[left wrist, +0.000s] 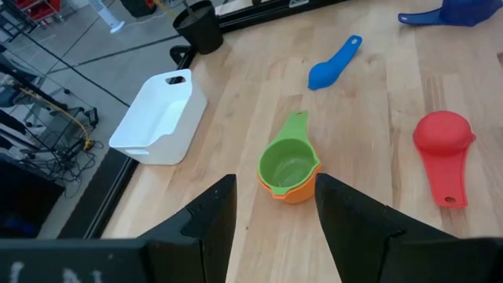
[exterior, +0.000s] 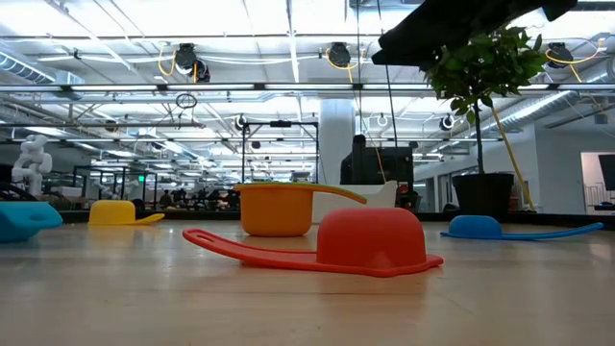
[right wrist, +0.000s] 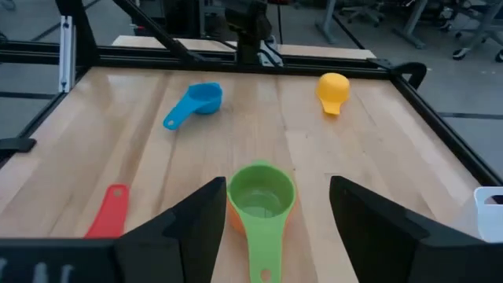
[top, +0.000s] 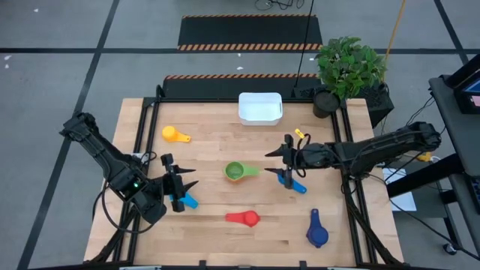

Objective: Nest measuring cups in basket
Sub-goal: Stack the dark blue measuring cup into the green measuring cup

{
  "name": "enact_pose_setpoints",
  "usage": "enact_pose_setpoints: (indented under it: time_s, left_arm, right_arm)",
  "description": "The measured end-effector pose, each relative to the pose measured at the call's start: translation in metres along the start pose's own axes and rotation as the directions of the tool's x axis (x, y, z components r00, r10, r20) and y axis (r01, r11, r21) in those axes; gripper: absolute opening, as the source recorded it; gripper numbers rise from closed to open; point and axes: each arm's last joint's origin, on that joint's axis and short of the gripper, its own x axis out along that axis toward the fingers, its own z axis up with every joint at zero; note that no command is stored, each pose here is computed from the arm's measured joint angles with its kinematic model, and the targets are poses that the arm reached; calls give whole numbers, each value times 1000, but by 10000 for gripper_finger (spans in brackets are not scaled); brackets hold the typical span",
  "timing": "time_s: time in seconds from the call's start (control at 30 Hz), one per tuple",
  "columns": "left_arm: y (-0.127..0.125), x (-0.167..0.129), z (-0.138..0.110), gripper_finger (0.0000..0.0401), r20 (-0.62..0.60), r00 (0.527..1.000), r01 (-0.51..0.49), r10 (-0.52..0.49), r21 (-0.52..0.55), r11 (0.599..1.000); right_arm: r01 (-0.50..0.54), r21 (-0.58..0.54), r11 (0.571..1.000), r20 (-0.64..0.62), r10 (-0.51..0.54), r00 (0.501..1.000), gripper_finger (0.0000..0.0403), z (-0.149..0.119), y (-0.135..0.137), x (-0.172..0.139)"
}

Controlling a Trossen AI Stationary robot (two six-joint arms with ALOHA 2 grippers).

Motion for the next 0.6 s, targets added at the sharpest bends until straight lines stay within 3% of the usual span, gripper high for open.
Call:
enact_pose_setpoints:
  time_s: [0.37,0.6]
  left_arm:
    - [0,0,0,175,0,1000,0,0,2,1000]
    - [0,0,0,175,0,1000,0,0,19,1000]
  right_arm:
    - [3,117,993,-49,3,999,219,-5,0,0]
    - [-35,301,953,-156,85,984,219,-14,1,-7]
